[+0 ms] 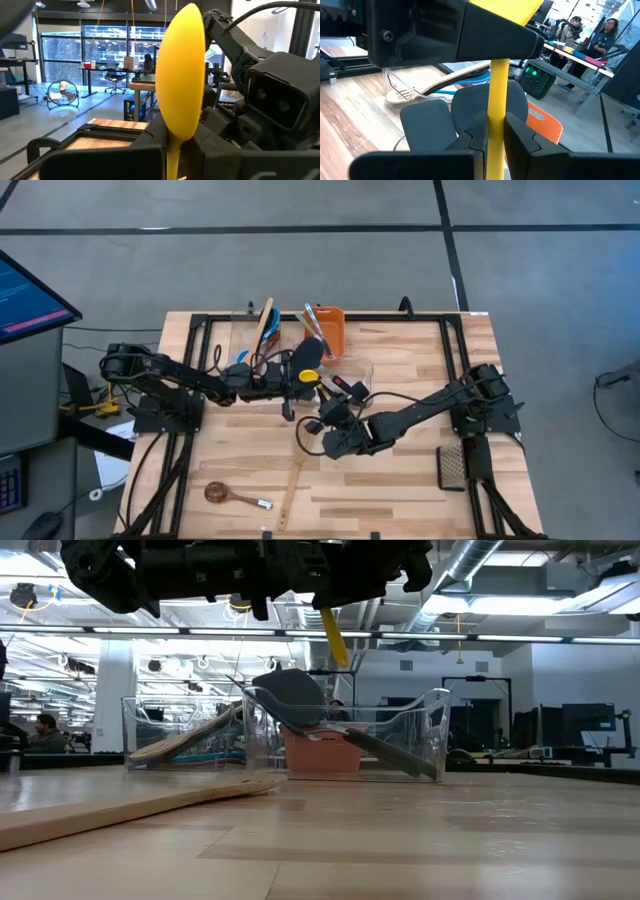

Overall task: Pick & Place Kitchen Items
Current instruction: Put the yellow serving spoon into the top transparent bin

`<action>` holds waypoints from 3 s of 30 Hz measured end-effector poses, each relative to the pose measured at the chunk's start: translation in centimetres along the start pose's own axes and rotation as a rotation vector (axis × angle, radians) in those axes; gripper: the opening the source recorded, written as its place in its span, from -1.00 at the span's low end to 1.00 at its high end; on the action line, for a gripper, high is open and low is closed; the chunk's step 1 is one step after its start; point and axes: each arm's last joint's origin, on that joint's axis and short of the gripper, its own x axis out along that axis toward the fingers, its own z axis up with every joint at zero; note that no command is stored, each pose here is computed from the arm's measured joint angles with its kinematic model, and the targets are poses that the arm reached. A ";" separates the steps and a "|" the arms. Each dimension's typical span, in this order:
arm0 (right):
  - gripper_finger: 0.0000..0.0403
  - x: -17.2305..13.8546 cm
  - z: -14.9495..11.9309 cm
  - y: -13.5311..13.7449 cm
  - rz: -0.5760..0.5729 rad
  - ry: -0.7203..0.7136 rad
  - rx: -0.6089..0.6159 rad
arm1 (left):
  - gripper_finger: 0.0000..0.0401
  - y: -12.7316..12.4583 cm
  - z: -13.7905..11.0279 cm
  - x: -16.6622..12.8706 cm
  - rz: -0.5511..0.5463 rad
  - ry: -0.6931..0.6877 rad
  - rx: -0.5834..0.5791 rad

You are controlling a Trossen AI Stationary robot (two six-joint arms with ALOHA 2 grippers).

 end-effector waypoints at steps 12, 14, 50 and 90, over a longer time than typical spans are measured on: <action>-0.81 0.0 0.0 0.0 0.002 0.001 0.000 | -0.98 0.4 0.0 0.1 -0.013 0.003 0.031; -0.70 0.1 0.0 0.0 0.001 0.001 0.001 | -0.98 0.6 0.0 0.1 -0.011 0.002 0.033; -0.04 -11.0 3.0 -5.9 0.220 0.003 0.126 | -0.98 7.8 8.2 -8.7 0.321 0.234 0.078; -1.00 -10.9 -1.4 -7.1 0.183 0.284 0.166 | -0.97 18.9 -1.5 -9.1 0.609 0.599 -0.482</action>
